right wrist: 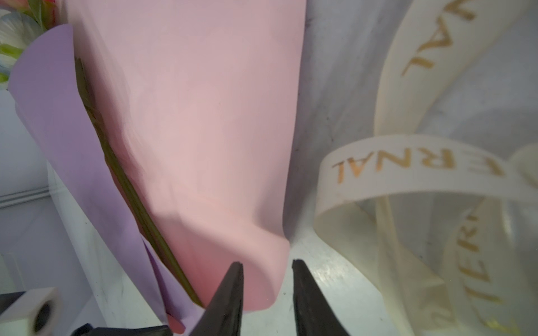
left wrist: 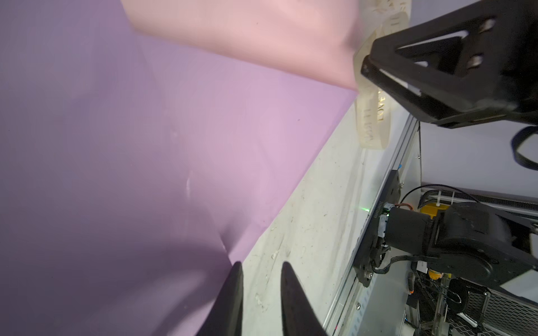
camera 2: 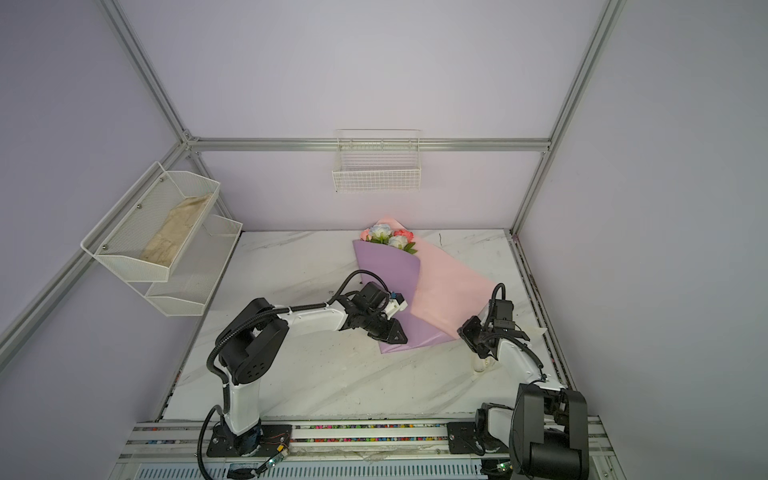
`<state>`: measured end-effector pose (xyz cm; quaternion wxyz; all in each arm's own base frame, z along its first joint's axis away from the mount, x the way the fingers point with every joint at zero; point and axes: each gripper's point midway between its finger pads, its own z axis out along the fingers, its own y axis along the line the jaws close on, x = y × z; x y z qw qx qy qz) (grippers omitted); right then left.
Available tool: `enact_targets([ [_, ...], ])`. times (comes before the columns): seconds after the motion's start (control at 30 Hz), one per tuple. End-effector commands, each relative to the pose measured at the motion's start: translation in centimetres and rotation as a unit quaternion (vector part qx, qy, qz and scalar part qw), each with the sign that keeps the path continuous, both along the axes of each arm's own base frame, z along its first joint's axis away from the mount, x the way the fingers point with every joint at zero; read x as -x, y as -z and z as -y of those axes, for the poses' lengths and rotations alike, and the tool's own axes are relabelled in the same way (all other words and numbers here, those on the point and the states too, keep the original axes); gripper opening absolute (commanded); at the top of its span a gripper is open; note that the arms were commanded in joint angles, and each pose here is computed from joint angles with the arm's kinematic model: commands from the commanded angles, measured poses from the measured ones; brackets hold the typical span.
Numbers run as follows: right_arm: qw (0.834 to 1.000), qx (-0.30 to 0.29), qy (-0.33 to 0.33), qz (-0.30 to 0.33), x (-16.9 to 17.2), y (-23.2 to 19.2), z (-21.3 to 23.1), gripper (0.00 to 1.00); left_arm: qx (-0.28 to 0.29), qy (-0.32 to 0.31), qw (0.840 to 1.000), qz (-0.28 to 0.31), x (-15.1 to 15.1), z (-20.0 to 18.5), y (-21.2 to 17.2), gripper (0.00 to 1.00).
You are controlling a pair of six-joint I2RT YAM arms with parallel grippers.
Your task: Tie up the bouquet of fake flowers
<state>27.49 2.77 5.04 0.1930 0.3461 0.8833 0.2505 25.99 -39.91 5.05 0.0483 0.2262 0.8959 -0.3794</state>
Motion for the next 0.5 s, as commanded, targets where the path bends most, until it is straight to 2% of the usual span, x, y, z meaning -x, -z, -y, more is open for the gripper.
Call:
enact_targets([
  [0.0,1.000,0.001,-0.011,0.009,-0.6,-0.4,0.4,0.38,0.022,0.007,0.999,0.033,-1.8,2.0,-2.2,0.23],
  [0.13,0.999,-0.021,-0.034,0.015,-1.6,-0.7,-0.4,0.39,0.027,0.017,0.999,0.038,-1.5,3.2,-2.5,0.23],
  [0.47,0.999,-0.015,-0.028,0.007,-2.2,0.3,0.1,0.42,0.039,0.035,0.998,0.039,-1.1,5.0,-2.6,0.23],
])
